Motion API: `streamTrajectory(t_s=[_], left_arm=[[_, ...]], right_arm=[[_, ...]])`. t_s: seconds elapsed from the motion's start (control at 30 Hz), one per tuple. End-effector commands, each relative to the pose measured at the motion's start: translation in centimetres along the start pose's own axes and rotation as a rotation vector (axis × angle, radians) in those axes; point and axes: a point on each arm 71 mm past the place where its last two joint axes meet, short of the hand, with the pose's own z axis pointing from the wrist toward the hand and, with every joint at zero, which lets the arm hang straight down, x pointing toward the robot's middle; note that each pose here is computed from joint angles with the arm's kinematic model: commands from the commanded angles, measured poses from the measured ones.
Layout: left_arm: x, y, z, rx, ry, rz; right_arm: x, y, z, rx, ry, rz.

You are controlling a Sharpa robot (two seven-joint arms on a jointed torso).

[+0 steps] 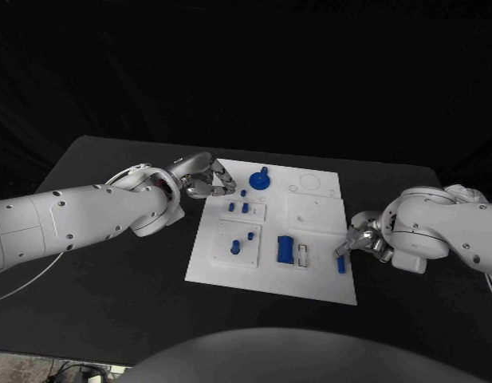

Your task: Assemble the parts on the task board

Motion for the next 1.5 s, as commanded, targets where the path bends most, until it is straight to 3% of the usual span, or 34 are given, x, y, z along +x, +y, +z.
streamTrajectory(t_s=[0.03,0.57,0.77,1.13,1.5], left_arm=[[0.22,-0.12,0.04,0.001,0.017,-0.002],[0.30,-0.10,0.05,-0.004,0.026,-0.002],[0.25,0.00,-0.07,-0.009,0.026,-0.001],[0.27,0.05,-0.06,-0.014,0.030,-0.001],[0.33,0.12,-0.05,-0.023,0.037,-0.002]], right_arm=[[1.5,-0.8,0.9,0.037,0.050,-0.025],[1.8,-1.3,1.0,0.028,0.014,0.052],[2.1,-1.5,0.1,0.006,0.017,0.109],[1.2,-0.4,-2.1,-0.048,0.014,0.133],[1.2,1.3,-2.6,-0.087,0.039,0.151]])
